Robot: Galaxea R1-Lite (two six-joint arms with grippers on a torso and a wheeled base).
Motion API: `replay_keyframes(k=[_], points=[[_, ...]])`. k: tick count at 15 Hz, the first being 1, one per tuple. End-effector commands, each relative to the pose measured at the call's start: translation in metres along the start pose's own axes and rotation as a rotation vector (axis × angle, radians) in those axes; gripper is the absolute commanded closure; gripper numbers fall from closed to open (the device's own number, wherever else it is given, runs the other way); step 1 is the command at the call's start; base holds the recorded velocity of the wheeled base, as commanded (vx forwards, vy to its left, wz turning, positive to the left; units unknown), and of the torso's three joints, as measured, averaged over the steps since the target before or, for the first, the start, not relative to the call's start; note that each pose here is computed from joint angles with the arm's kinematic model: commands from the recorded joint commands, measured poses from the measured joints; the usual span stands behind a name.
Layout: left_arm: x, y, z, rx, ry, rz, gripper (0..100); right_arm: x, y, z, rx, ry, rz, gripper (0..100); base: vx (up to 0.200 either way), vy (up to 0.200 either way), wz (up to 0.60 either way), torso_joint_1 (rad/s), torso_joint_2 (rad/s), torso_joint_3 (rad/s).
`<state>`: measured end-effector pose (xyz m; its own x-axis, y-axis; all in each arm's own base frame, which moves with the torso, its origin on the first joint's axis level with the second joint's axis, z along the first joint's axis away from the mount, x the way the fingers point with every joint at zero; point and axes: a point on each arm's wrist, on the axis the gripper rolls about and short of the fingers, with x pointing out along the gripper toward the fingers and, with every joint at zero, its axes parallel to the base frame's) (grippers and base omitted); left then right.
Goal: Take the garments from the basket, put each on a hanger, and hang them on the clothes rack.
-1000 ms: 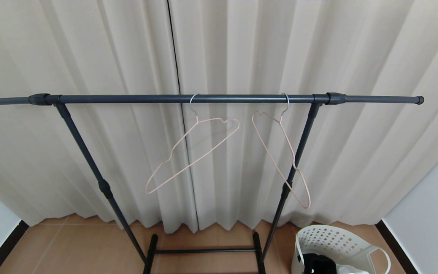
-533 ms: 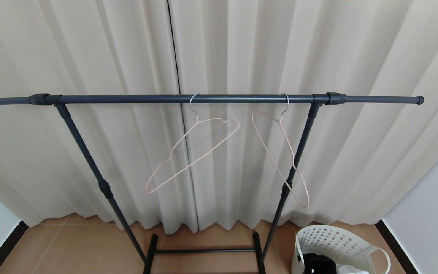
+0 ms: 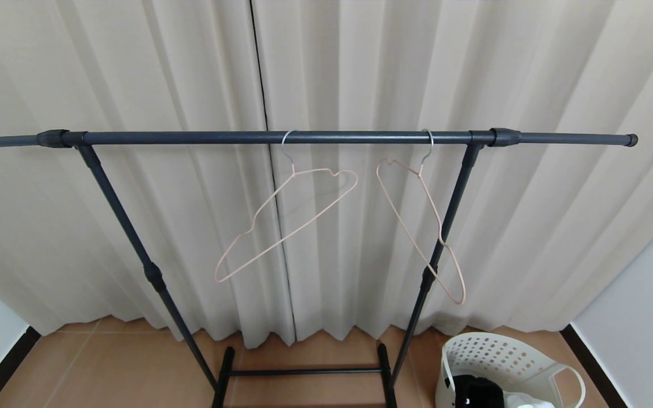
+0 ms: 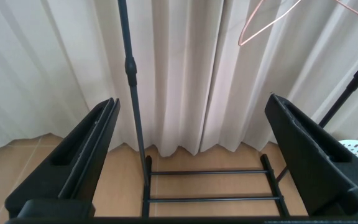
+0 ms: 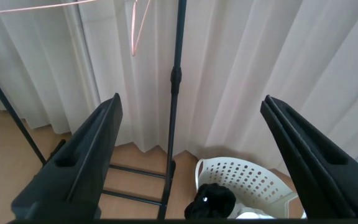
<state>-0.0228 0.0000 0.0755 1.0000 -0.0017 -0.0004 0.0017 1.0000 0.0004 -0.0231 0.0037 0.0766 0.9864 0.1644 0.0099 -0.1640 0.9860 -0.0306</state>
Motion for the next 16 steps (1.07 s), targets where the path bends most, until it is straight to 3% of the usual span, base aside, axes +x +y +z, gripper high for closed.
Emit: replay_keyframes(k=[1,16], points=[[0.0,0.0,0.0,0.001,0.0,0.0,0,0.0,0.0,0.0,-0.002,-0.001,0.001,0,0.0,0.0,0.0,-0.144,0.34,0.198],[0.0001,0.0,0.0,0.001,0.001,0.0,0,0.0,0.0,0.0,0.0,-0.001,0.001,0,0.0,0.0,0.0,-0.161,0.41,0.243]])
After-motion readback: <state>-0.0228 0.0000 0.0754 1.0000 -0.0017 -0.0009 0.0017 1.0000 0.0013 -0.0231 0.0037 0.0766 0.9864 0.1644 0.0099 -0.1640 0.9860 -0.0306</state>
